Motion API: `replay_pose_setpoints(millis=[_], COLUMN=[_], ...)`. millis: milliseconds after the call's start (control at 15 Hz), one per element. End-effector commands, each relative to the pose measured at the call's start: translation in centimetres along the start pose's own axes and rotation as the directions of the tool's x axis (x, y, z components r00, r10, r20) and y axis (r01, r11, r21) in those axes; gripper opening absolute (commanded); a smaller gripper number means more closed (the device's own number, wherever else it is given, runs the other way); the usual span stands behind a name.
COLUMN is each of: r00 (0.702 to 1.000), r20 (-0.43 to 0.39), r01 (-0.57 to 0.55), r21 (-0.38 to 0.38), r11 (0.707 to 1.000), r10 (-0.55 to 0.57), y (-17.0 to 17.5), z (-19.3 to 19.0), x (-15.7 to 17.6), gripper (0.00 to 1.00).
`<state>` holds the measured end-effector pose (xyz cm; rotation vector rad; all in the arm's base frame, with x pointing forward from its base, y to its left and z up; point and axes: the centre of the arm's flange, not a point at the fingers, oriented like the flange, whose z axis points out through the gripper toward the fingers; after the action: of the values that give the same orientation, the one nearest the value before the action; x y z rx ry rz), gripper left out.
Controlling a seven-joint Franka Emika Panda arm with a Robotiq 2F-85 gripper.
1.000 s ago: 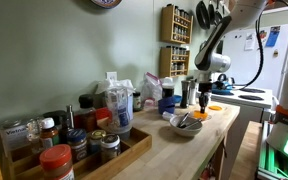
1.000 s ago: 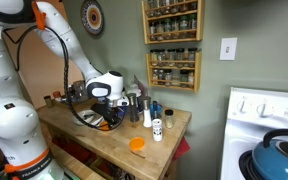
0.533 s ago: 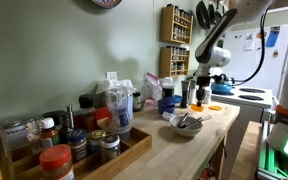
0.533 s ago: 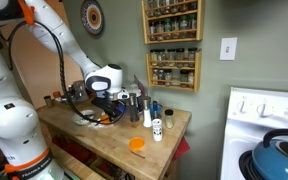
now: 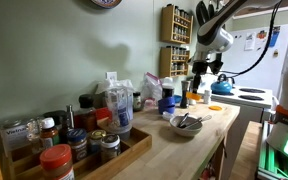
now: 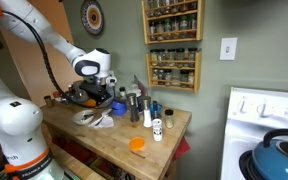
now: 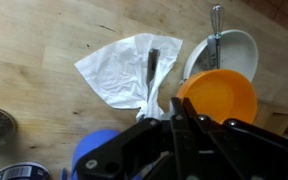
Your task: Pick up the orange bowl and put it in the blue stacked bowl
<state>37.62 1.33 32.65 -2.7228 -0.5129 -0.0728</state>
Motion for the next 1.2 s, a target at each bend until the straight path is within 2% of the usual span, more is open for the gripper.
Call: replay_pose_setpoints(millis=[0, 133, 200, 333, 467, 667, 933, 1133], r00=[1.0, 1.0, 0.993, 0.97, 0.933, 0.849, 0.793, 0.779], r20=[-0.004, -0.007, -0.112, -0.227, -0.33, -0.472, -0.56, -0.584], r01=[0.012, 0.018, -0.029, -0.078, -0.146, -0.263, -0.321, -0.348], r21=[0.001, 0.002, 0.015, 0.023, 0.018, 0.01, -0.048, -0.099], r11=[1.0, 1.0, 0.999, 0.997, 0.989, 0.965, 0.946, 0.932], r10=[-0.012, -0.018, 0.03, 0.081, 0.143, 0.236, 0.24, 0.229], y=[-0.5, -0.7, -1.0, -0.6, 0.3, 1.2, 0.6, 0.1], z=[-0.2, -0.4, 0.0, -1.1, -1.5, -0.9, 0.8, 1.4], x=[0.1, 0.0, 1.1, 2.5, 3.5, 4.7, 6.5, 7.6], gripper=[0.04, 0.01, 0.01, 0.01, 0.01, 0.01, 0.01, 0.01])
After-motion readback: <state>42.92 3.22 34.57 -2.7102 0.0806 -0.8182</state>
